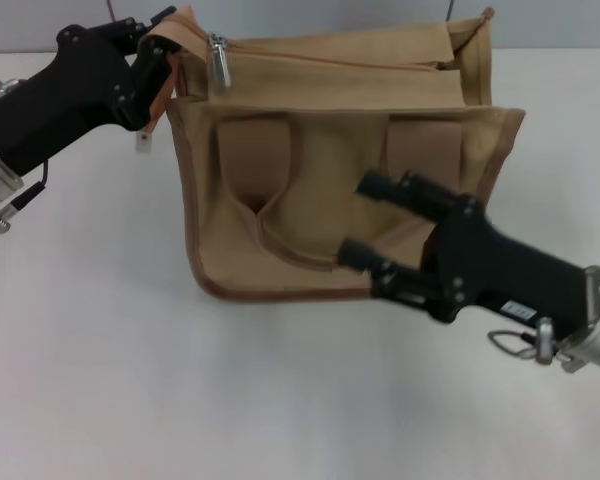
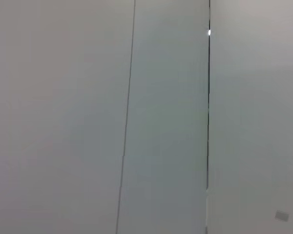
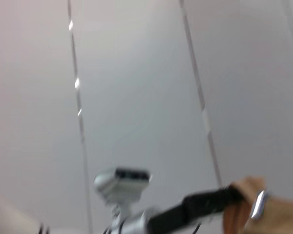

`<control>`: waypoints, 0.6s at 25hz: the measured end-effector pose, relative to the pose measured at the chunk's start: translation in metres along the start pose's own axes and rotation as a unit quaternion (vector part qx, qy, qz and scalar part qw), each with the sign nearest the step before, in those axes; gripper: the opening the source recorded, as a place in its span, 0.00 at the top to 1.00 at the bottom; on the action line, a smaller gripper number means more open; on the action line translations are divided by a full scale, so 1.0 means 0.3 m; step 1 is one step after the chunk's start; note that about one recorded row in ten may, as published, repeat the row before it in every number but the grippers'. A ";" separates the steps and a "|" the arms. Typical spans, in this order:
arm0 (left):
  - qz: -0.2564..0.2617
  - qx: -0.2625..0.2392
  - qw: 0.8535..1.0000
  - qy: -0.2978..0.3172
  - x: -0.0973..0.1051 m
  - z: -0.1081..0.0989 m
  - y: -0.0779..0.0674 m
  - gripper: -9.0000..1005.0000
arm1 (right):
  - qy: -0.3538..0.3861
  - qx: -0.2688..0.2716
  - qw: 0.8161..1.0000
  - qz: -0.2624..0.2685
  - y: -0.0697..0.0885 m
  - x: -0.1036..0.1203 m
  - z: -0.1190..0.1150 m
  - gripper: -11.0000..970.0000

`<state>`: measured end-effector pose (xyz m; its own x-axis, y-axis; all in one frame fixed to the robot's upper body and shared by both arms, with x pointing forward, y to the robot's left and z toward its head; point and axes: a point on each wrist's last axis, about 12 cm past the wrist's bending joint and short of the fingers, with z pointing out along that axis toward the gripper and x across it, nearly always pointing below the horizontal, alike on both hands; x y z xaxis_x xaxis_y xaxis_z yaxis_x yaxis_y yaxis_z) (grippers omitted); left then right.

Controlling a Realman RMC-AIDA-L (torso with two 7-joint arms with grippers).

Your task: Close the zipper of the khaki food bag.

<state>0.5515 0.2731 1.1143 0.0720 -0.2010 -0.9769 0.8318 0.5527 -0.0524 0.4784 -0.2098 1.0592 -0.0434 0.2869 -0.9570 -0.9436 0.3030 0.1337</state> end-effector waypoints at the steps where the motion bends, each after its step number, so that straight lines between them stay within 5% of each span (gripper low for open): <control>1: -0.009 0.004 1.000 -0.002 -0.004 0.008 0.000 0.96 | -0.012 0.009 1.000 0.000 -0.005 -0.009 -0.003 0.28; 9: -0.043 0.052 0.998 -0.008 -0.029 0.115 -0.006 0.96 | -0.053 0.031 0.992 0.108 -0.110 -0.092 0.052 0.28; 15: -0.054 0.054 0.997 -0.015 -0.022 0.133 -0.012 0.96 | -0.038 0.019 0.989 0.140 -0.160 -0.120 0.127 0.28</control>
<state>0.5701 0.2403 1.1293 -0.0063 -0.2794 -0.9602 0.8895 0.4372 -0.1331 0.5378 -0.2002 1.0971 -0.2757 0.4322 -0.8586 -0.8846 0.2355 0.4026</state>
